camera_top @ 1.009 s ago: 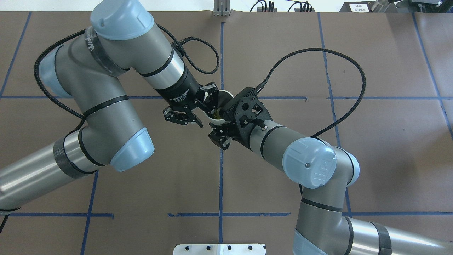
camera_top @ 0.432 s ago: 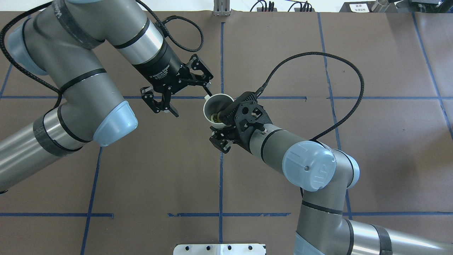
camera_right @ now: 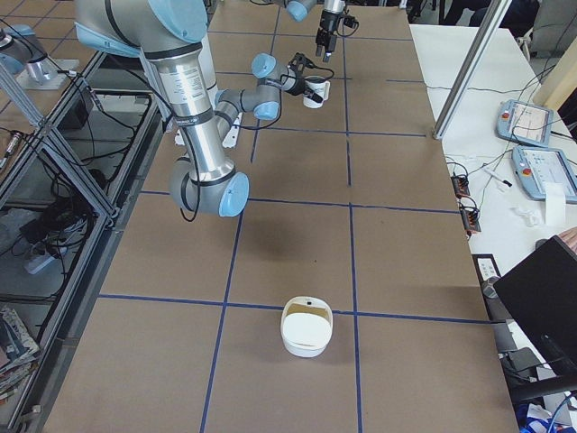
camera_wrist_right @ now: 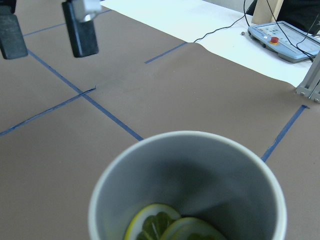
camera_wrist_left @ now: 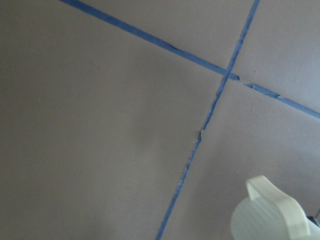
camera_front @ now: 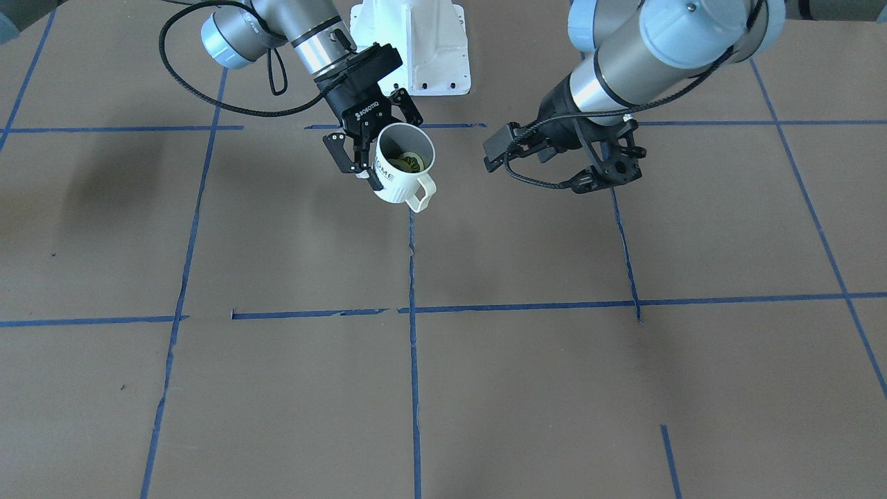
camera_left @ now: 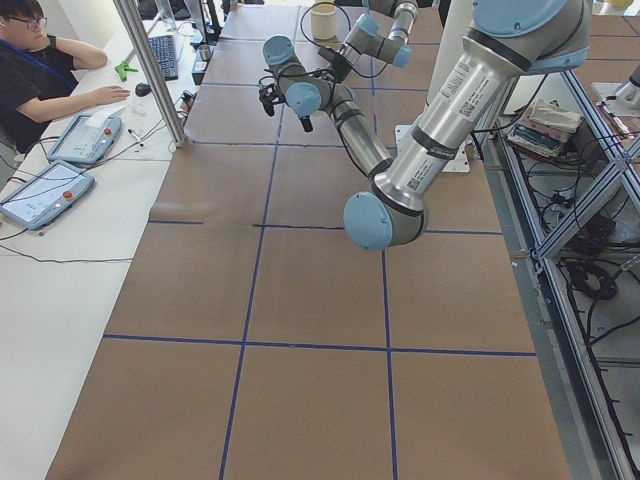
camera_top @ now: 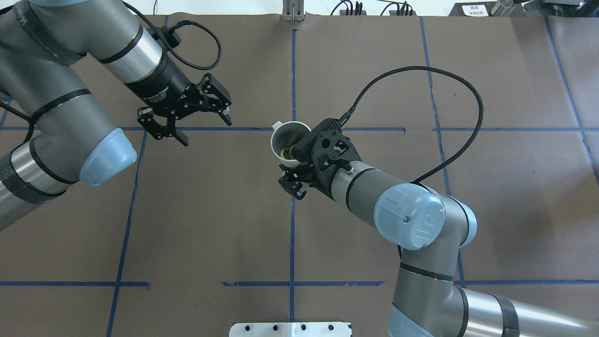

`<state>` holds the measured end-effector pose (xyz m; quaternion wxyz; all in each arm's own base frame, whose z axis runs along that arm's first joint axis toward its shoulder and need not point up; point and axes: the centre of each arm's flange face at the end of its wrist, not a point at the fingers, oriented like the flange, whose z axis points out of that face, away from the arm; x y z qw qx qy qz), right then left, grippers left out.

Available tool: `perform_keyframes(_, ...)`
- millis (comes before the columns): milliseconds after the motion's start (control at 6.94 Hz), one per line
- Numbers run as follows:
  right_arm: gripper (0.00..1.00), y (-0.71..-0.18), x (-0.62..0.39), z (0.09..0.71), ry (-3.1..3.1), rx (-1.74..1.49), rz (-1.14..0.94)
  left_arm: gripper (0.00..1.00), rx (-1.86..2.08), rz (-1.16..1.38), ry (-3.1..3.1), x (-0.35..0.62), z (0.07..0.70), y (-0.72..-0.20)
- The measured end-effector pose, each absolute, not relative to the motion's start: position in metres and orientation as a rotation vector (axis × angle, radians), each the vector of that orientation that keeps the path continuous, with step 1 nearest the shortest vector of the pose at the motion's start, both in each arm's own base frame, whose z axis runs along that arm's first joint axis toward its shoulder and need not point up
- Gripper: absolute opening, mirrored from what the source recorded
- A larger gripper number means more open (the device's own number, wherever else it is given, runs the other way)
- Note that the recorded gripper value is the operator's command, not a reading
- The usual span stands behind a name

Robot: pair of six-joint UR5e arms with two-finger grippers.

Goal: Left arm hands cup to right arm to dump lemon

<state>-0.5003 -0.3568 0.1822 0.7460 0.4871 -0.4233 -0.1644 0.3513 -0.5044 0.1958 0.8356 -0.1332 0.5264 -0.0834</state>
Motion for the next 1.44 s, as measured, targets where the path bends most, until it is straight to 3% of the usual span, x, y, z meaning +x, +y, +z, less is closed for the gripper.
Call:
perform_keyframes(288, 0.16, -0.366, -0.492, 0.191, -0.917, 1.051, -0.325, 1.0, -0.13, -0.017, 1.07, 0.337, 0.243, -0.498)
perform_keyframes(721, 0.16, -0.393, -0.451, 0.24, -0.924, 0.947, -0.11, 1.0, 0.009, 0.131, 0.951, 0.305, 0.324, -0.493)
perform_keyframes(1441, 0.11, -0.382, -0.29, 0.327, -0.891, 0.864, 0.05, 1.0, -0.019, 0.022, 0.857, 0.293, 0.355, -0.491)
